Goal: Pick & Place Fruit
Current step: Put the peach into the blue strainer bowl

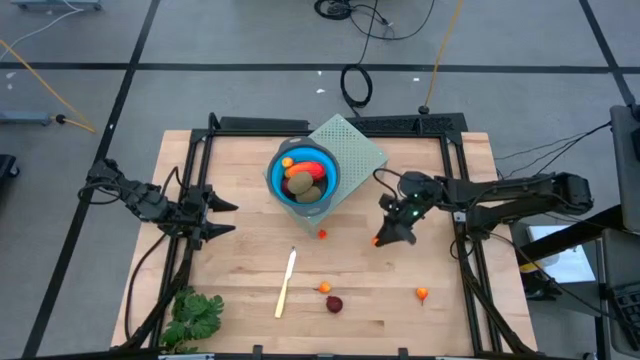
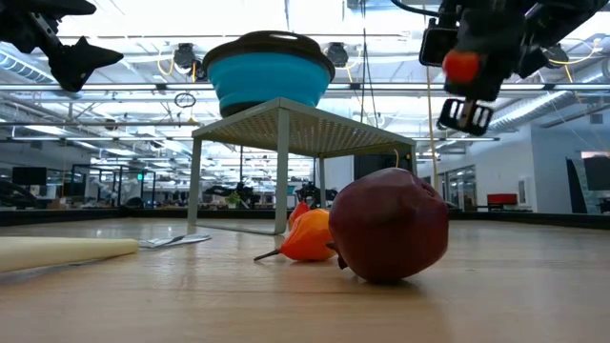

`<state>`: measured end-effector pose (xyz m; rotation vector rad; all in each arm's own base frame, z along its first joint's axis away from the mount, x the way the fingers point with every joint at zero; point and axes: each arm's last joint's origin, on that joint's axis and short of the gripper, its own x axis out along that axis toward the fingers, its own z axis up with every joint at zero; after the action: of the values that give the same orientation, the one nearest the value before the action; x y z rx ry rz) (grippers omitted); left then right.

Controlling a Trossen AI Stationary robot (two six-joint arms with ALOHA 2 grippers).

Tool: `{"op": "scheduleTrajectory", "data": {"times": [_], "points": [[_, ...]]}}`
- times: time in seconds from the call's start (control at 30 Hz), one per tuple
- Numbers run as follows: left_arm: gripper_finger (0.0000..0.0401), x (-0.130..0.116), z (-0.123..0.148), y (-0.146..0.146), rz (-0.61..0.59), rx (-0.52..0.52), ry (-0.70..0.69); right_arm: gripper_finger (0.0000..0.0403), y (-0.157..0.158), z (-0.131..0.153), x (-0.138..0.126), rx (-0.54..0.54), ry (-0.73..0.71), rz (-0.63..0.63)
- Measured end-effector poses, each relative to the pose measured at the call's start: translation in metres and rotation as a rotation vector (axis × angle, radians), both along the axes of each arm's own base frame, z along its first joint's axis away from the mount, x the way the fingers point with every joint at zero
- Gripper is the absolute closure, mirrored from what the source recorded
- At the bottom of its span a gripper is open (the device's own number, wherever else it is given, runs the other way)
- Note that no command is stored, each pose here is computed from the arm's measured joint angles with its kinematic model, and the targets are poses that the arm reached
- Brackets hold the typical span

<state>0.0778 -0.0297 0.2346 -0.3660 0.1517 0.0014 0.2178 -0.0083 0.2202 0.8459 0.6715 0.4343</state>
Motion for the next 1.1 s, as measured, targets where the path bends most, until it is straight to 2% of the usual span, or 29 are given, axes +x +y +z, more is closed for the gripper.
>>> {"op": "scheduleTrajectory", "data": {"times": [0.13,0.23,0.4,0.53,0.8,0.93,1.1], "points": [[0.0089,0.000,0.000,0.000,0.000,0.000,0.000,0.0314,0.002,0.005,0.000,0.183,0.065,0.045],[0.0089,0.000,0.000,0.000,0.000,0.000,0.000,0.0314,0.004,0.007,0.000,0.280,0.118,0.080],[0.0089,0.000,0.000,0.000,0.000,0.000,0.000,0.0314,0.005,0.008,-0.002,0.399,0.220,0.111],[0.0089,0.000,0.000,0.000,0.000,0.000,0.000,0.0314,0.006,0.008,-0.003,0.445,0.265,0.118],[0.0089,0.000,0.000,0.000,0.000,0.000,0.000,0.0314,0.005,0.008,-0.002,0.420,0.244,0.086],[0.0089,0.000,0.000,0.000,-0.002,0.010,0.000,0.0314,0.002,0.008,0.002,0.293,0.139,-0.012],[0.0089,0.000,0.000,0.000,-0.004,0.025,-0.001,0.0314,-0.002,0.016,0.008,0.103,-0.090,-0.097]]}}
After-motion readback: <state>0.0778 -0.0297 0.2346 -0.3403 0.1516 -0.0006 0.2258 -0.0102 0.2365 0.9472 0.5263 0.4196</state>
